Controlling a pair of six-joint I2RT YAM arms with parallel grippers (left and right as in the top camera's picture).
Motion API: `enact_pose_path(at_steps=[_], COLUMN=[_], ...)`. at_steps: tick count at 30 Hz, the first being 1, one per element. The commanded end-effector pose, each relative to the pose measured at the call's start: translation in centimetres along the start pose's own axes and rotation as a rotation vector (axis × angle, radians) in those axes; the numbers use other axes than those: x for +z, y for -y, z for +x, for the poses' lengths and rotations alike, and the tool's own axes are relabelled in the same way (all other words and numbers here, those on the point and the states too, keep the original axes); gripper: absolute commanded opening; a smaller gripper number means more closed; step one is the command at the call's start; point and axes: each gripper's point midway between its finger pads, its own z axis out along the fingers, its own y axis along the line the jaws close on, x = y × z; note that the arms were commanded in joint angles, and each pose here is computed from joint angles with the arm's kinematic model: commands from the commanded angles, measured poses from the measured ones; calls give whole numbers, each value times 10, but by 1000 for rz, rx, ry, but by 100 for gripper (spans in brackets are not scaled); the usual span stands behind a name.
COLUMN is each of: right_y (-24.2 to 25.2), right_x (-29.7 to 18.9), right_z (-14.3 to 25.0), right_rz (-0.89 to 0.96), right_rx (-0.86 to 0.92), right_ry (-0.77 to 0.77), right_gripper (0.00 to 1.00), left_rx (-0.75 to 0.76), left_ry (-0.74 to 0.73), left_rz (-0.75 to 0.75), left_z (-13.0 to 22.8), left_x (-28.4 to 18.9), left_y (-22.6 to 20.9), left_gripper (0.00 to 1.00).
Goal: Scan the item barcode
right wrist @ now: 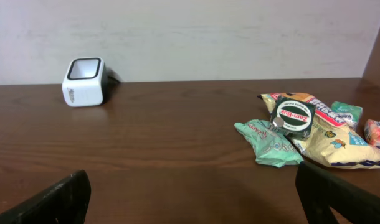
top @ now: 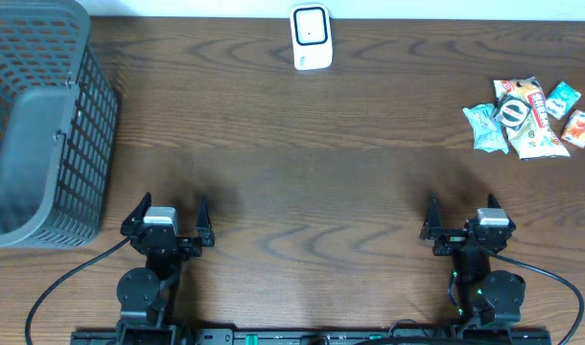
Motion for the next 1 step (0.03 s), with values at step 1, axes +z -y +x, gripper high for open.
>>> enact_pose_path(at_steps=[1], right_y=[2], right_x=[0], right_z=[1], right_rz=[8], right_rx=[5], right_ry=[1], right_gripper=[99], left_rx=[13], left_ry=[-48], left_rz=[-4], left_z=[15], left_x=[0], left_y=[-1], left_gripper=[98])
